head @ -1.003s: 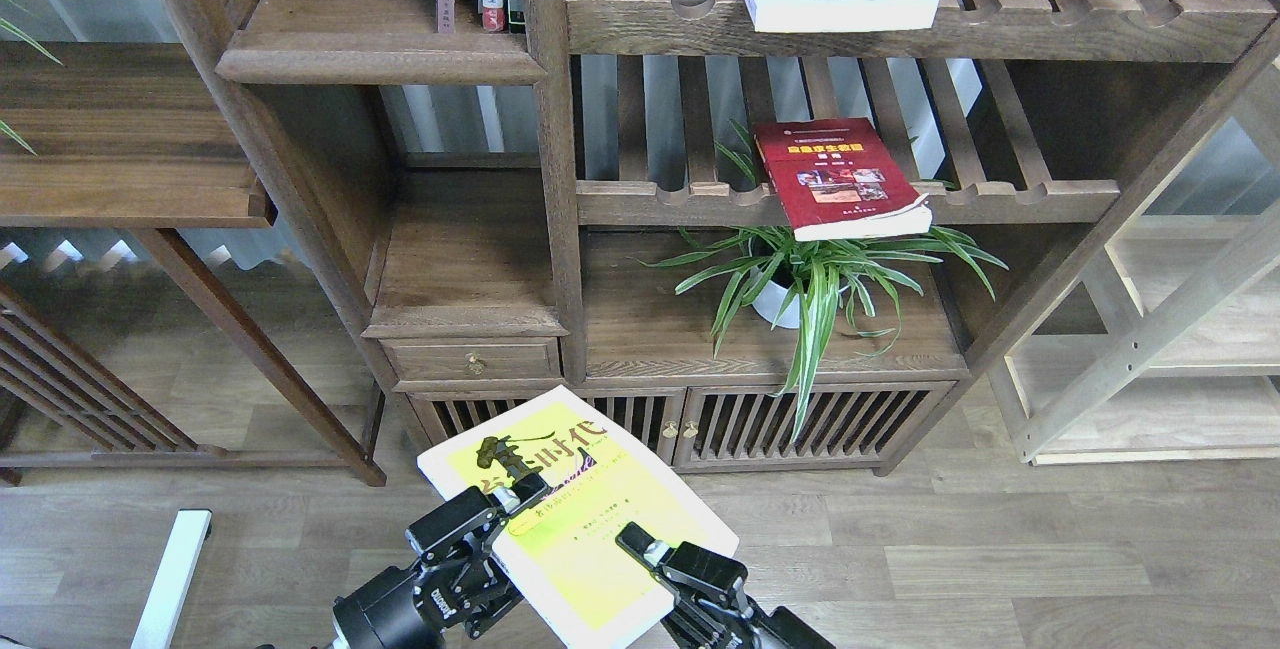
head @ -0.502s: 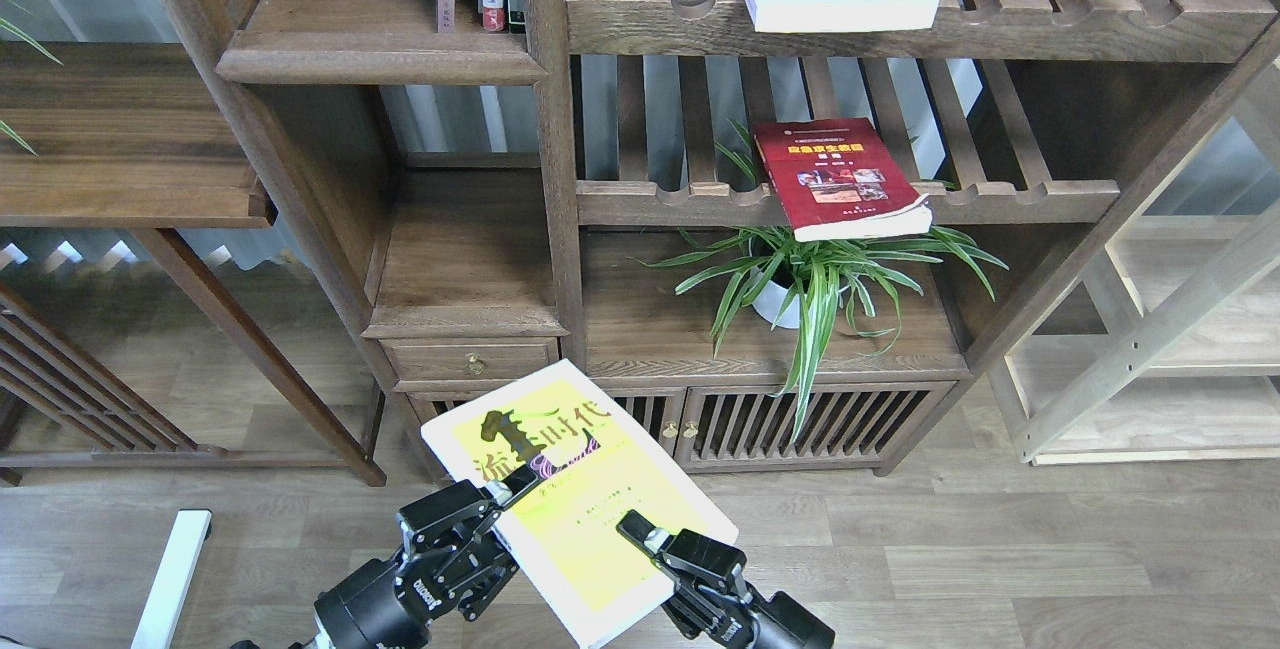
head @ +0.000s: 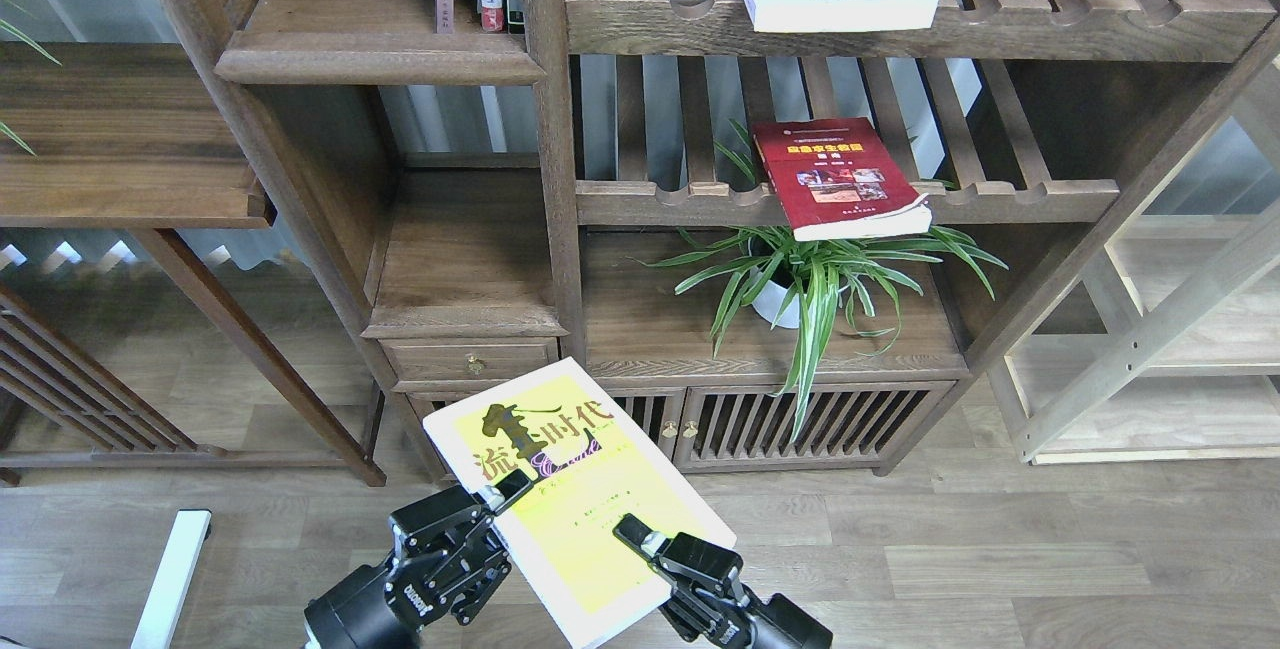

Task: Organize books on shelf
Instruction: 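Grasp the yellow book with the left gripper from the right gripper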

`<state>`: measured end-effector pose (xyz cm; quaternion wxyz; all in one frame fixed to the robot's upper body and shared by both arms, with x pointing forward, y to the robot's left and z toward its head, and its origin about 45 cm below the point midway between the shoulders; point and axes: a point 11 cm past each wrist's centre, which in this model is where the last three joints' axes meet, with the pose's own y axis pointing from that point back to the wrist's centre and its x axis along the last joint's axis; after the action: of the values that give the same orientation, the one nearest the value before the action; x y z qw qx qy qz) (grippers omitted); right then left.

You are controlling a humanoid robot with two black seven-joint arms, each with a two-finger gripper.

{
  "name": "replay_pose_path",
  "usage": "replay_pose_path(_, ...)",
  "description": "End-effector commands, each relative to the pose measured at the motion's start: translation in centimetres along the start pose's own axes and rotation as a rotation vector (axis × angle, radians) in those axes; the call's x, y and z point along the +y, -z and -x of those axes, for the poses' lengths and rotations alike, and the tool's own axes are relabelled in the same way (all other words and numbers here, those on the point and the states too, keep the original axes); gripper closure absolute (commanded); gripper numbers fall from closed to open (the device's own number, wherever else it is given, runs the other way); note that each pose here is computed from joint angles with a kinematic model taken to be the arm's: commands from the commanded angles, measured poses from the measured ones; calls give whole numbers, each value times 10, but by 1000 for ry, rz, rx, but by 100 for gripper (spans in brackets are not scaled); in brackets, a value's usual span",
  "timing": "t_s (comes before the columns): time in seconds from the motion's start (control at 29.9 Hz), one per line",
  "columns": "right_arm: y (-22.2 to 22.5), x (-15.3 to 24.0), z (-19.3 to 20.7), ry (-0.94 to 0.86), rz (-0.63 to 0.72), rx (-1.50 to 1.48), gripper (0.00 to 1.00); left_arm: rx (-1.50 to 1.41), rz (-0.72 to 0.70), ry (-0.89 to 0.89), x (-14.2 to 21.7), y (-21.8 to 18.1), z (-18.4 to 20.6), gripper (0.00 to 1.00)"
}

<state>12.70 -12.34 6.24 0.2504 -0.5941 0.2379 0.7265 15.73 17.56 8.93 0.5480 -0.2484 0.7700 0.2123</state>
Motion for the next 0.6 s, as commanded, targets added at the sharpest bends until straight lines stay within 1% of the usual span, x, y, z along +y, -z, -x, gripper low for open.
replay_pose_path(0.0,-1,0,-1,-4,7,7,83,-9,7,-27,9,-4,-3,63)
replay_pose_path(0.13,-9,-4,-1,-8,42,12,83,-30,12,-59,20,-11,-3,63)
replay_pose_path(0.27,-12,-4,-3,-15,58,24,82,-21,20,-61,23,-14,-3,64)
replay_pose_path(0.47,-18,-7,-3,-18,90,36,82,24,22,-43,20,-10,-3,68)
replay_pose_path(0.57,-21,-8,-4,-21,100,37,82,28,11,-47,19,-8,-3,67)
